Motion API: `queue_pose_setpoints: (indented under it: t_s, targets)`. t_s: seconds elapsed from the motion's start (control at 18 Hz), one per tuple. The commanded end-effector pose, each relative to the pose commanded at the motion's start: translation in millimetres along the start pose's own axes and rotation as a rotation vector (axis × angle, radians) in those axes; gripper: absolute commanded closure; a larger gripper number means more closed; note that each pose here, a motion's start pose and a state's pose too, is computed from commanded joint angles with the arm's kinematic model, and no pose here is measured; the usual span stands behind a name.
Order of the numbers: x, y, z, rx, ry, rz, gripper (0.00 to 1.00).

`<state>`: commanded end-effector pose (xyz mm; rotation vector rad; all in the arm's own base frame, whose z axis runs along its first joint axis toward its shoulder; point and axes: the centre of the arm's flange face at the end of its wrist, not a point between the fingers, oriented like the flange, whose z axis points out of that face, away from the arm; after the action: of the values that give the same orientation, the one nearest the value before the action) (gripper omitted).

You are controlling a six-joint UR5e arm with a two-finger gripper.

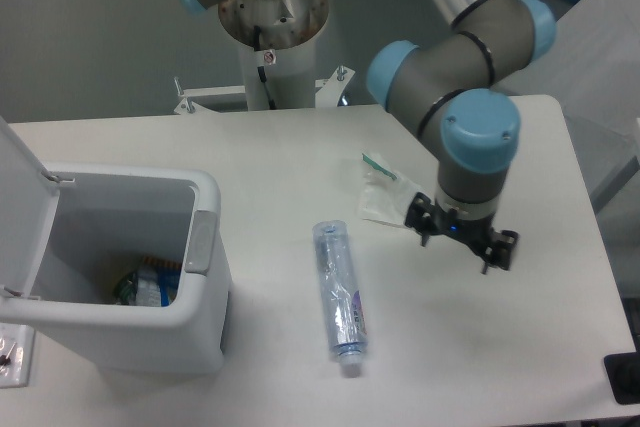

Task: Place the trash in the trash can
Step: 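Move the open gripper over the crumpled white wrapper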

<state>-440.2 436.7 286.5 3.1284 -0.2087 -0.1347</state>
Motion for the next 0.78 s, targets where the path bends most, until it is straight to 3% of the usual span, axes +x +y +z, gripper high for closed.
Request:
queue_pose_setpoints:
  t_s: [0.28,0.5,0.78]
  targets:
    - [37,21,11,-0.048,0.013,0.027,0.0]
    - [32,29,15,-0.156,-0.03,0.025,0.0]
    - [38,34,31,-0.179,-0.01,0.024,0.0]
